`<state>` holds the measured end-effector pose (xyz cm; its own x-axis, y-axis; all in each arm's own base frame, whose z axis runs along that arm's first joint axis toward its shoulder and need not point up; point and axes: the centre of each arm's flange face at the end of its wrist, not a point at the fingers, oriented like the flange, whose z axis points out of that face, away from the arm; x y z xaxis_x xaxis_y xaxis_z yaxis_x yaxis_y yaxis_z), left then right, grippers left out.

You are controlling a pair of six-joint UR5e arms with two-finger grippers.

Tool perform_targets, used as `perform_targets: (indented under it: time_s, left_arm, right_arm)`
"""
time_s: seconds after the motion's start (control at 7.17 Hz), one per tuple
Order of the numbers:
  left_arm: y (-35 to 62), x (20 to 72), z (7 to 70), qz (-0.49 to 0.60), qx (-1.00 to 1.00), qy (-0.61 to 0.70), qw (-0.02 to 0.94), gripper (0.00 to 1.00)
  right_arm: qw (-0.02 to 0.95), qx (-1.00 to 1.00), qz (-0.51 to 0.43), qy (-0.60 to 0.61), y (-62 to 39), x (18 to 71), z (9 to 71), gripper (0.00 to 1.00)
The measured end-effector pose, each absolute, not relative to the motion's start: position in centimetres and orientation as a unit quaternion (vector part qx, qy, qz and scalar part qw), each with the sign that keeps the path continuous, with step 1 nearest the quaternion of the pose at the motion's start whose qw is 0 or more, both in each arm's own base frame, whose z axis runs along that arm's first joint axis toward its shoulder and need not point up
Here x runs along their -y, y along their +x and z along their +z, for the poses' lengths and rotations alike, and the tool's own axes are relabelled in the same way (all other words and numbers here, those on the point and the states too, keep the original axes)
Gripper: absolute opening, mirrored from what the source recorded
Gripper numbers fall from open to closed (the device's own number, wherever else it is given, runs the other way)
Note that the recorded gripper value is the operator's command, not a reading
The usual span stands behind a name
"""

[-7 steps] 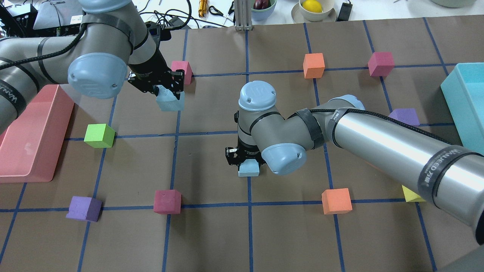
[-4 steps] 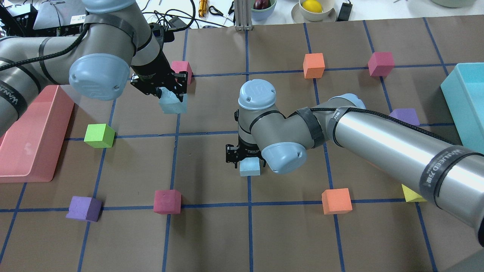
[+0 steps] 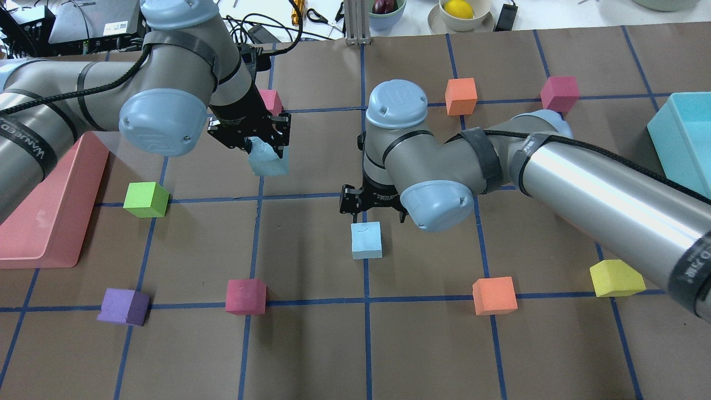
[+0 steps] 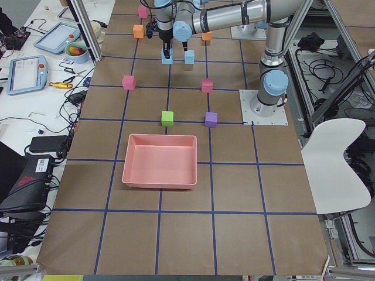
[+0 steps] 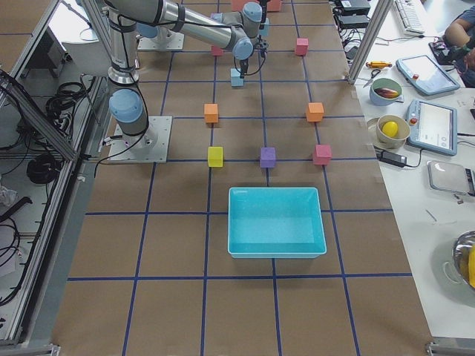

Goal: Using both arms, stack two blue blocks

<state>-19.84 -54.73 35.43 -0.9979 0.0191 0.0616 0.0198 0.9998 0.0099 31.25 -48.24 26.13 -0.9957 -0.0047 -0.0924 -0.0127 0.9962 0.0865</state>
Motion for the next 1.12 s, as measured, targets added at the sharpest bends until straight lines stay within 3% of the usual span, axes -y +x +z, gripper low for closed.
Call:
perform_targets:
  time_s: [0.42,1.12]
  left_arm:
    - [-25.5,51.7,33.6,-0.024,0.999,0.003,0.027,0.00]
    - [-34.3,46.8,30.3,-0.040,0.999,-0.002,0.022,0.00]
  right_arm:
    - [0.050,-0.998,0.030,-0.016,20.3,51.7,31.1,1.00]
    - [-0.010,-1.000,-0.004,0.012,14.5,47.7,40.2,1.00]
